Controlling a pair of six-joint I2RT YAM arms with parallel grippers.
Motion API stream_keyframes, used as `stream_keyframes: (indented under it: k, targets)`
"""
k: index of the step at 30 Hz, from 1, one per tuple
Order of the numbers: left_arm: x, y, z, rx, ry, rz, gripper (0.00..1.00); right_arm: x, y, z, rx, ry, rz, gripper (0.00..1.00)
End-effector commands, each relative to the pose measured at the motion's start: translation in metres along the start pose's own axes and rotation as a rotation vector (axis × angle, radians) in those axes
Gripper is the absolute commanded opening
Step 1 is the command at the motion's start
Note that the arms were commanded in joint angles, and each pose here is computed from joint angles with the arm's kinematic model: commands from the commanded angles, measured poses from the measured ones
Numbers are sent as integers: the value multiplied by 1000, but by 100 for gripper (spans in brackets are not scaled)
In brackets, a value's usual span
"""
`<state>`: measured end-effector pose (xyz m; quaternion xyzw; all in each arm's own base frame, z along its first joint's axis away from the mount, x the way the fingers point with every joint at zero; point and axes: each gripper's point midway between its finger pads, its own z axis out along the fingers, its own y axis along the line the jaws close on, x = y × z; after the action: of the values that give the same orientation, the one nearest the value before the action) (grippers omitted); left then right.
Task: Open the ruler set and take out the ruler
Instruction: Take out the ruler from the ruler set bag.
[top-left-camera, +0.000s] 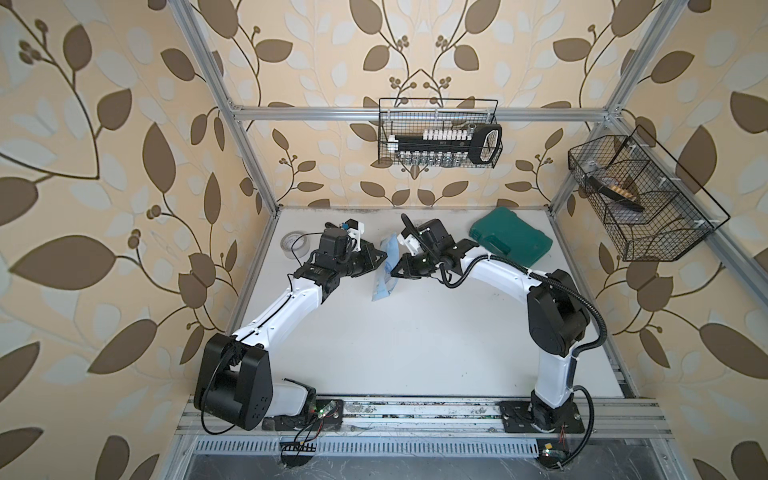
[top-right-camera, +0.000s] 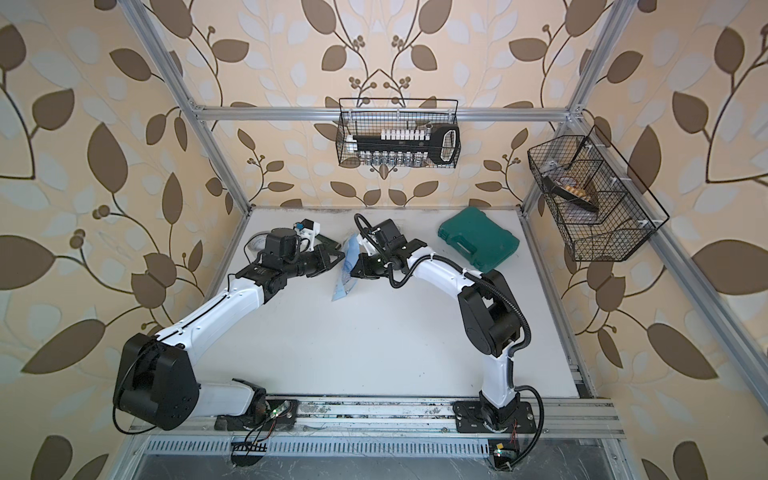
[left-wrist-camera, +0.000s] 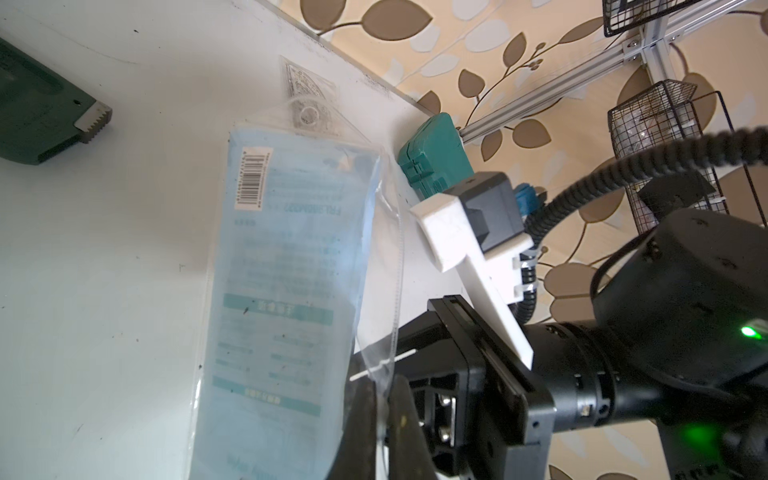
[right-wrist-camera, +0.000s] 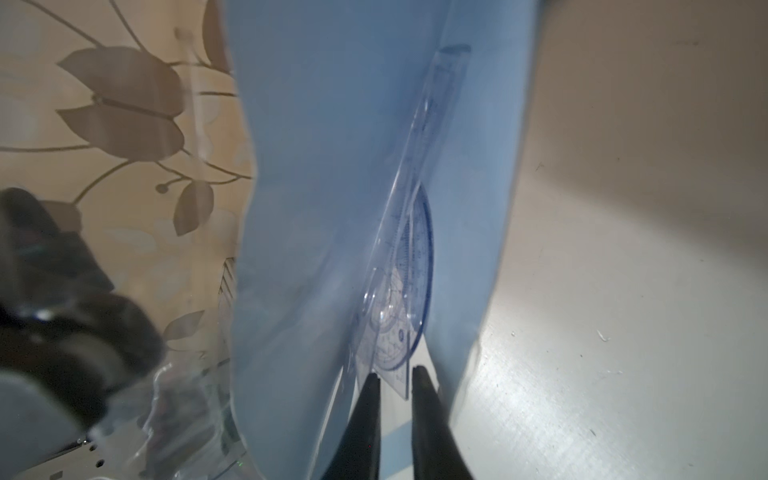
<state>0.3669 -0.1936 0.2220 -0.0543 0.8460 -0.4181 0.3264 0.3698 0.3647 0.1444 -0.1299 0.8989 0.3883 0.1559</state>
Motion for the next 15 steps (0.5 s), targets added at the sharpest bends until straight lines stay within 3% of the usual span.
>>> stream_keyframes:
  k: [1, 15]
  targets:
    - [-13, -22, -11, 55, -65, 75, 0, -1, 6, 4, -13, 14, -4, 15]
    - [-15, -24, -13, 57, -83, 78, 0, -3, 10, 5, -19, 14, -12, 6]
